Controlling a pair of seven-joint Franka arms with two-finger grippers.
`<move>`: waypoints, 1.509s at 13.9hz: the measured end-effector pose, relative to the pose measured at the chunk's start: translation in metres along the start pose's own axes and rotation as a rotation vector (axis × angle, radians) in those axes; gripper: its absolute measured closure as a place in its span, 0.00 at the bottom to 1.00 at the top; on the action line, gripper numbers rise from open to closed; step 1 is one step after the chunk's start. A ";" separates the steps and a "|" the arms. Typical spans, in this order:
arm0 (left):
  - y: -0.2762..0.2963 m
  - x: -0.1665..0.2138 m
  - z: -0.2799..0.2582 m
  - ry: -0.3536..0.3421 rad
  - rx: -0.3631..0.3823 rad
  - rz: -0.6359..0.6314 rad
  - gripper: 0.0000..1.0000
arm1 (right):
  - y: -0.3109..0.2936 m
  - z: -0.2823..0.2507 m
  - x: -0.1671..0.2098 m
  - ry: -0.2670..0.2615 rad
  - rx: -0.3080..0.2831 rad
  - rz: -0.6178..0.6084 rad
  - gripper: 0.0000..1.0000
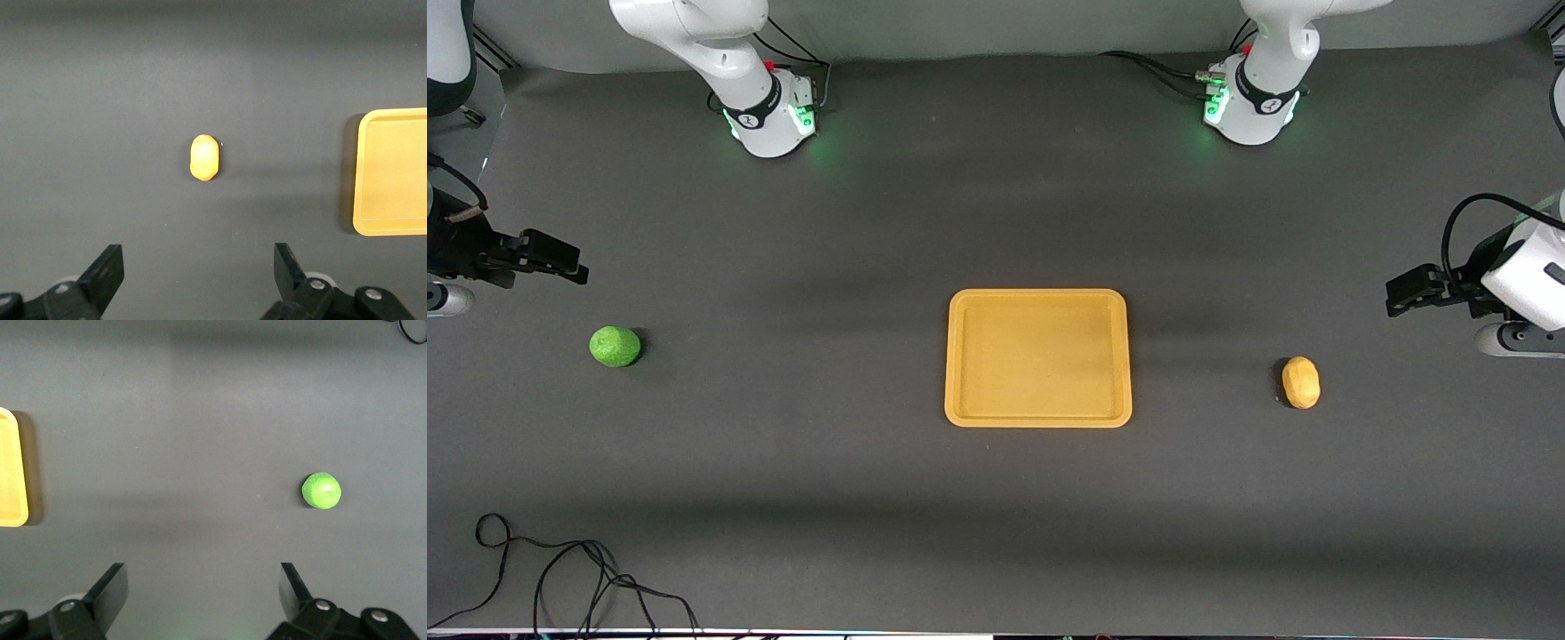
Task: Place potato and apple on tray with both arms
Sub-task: 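Reach the left gripper down to the yellow potato and grasp it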
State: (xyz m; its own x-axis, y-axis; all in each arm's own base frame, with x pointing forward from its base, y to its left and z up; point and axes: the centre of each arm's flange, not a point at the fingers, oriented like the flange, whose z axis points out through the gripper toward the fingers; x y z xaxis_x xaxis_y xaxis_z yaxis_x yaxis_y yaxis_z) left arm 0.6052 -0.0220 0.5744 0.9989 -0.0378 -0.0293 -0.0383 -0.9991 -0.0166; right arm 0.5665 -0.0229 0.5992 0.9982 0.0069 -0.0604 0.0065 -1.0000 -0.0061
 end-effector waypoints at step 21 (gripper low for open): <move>-0.009 0.022 0.305 -0.183 0.016 0.031 0.00 | -0.001 0.000 0.000 0.000 0.001 0.000 0.00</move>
State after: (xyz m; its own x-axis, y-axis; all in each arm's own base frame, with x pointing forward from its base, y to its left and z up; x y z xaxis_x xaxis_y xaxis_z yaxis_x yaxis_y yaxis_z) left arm 0.6187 -0.0087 0.2693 0.9753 -0.0631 -0.2117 -0.0707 -0.9971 -0.0284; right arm 0.5670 -0.0221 0.5990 0.9981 0.0070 -0.0607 0.0066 -1.0000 -0.0072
